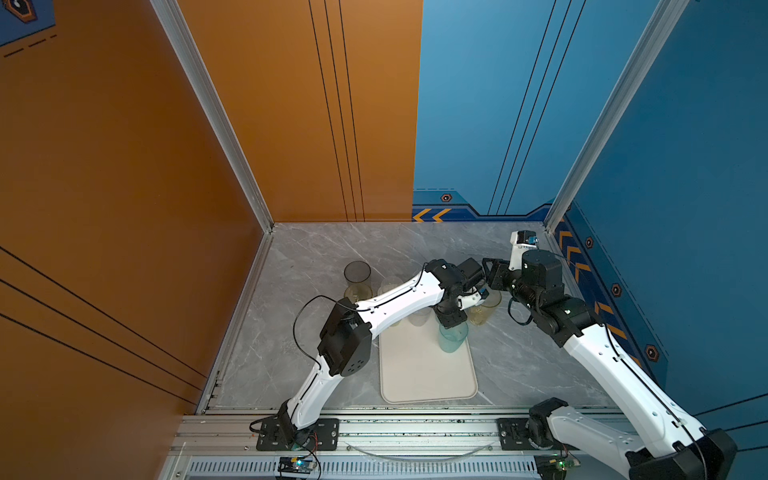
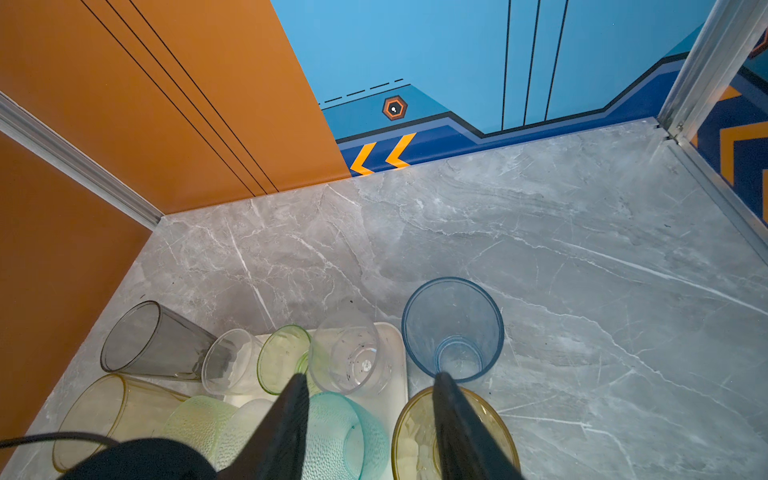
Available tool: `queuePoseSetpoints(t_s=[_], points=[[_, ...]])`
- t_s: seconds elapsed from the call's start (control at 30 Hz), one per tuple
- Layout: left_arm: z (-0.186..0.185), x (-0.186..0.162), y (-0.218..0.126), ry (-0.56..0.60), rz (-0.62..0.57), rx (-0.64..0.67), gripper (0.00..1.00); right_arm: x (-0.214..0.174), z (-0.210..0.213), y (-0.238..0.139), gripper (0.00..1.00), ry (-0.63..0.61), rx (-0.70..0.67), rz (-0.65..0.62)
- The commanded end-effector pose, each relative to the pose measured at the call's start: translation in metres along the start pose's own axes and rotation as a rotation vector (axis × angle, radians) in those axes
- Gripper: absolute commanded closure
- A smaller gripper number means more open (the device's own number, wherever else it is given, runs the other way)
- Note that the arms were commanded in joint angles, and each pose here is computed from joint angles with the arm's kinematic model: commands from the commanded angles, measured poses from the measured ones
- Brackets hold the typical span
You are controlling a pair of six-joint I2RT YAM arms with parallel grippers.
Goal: Place the glasses into the tray
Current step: 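Lower the teal cup beside the other teal cup and open the left gripper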
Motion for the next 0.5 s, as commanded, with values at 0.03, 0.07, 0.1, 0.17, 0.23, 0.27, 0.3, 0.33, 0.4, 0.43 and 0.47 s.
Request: queuePoseSetpoints(t_s=[0.03,0.07,0.1,0.17,0.23,0.27,0.3,0.33,0.4,0.43,0.47], points=[[0.000,0.005,-0.014,-0.011,-0.037,-0.025,0.78,0.001,0.001,0.003,0.53,0.012,0.006,0.017],[0.000,0.005,-0.016,-0.012,-0.039,-0.023,0.78,0.000,0.001,0.003,0.53,0.012,0.006,0.018],[0.000,0.005,-0.017,-0.013,-0.041,-0.021,0.76,-0.001,0.001,0.004,0.53,0.012,0.003,0.021],[0.000,0.004,-0.020,-0.017,-0.047,-0.021,0.75,0.000,0.001,0.004,0.53,0.013,0.003,0.020],[0.000,0.005,-0.024,-0.016,-0.056,-0.014,0.75,0.000,0.001,0.004,0.53,0.012,0.003,0.020],[0.001,0.005,-0.026,-0.016,-0.060,-0.011,0.75,-0.001,0.001,0.004,0.53,0.012,0.003,0.021],[0.002,0.006,-0.028,-0.015,-0.065,-0.006,0.75,-0.001,0.000,0.004,0.52,0.012,0.002,0.022],[0.002,0.006,-0.030,-0.018,-0.071,-0.003,0.75,0.000,0.001,0.003,0.52,0.013,0.003,0.019],[0.003,0.007,-0.034,-0.017,-0.082,-0.001,0.75,-0.002,0.000,0.004,0.52,0.013,0.002,0.024],[0.003,0.007,-0.036,-0.016,-0.088,0.001,0.75,-0.002,0.000,0.004,0.52,0.013,0.001,0.025],[0.003,0.008,-0.038,-0.018,-0.095,0.002,0.75,-0.002,0.000,0.005,0.52,0.013,0.000,0.025]])
Point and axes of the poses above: each gripper's point midway between its finger pads, its own y axis out along the fingers, its own z axis along the line the jaws close on, x = y × z, the point moved 6 cm from there along -y, back along the fingers
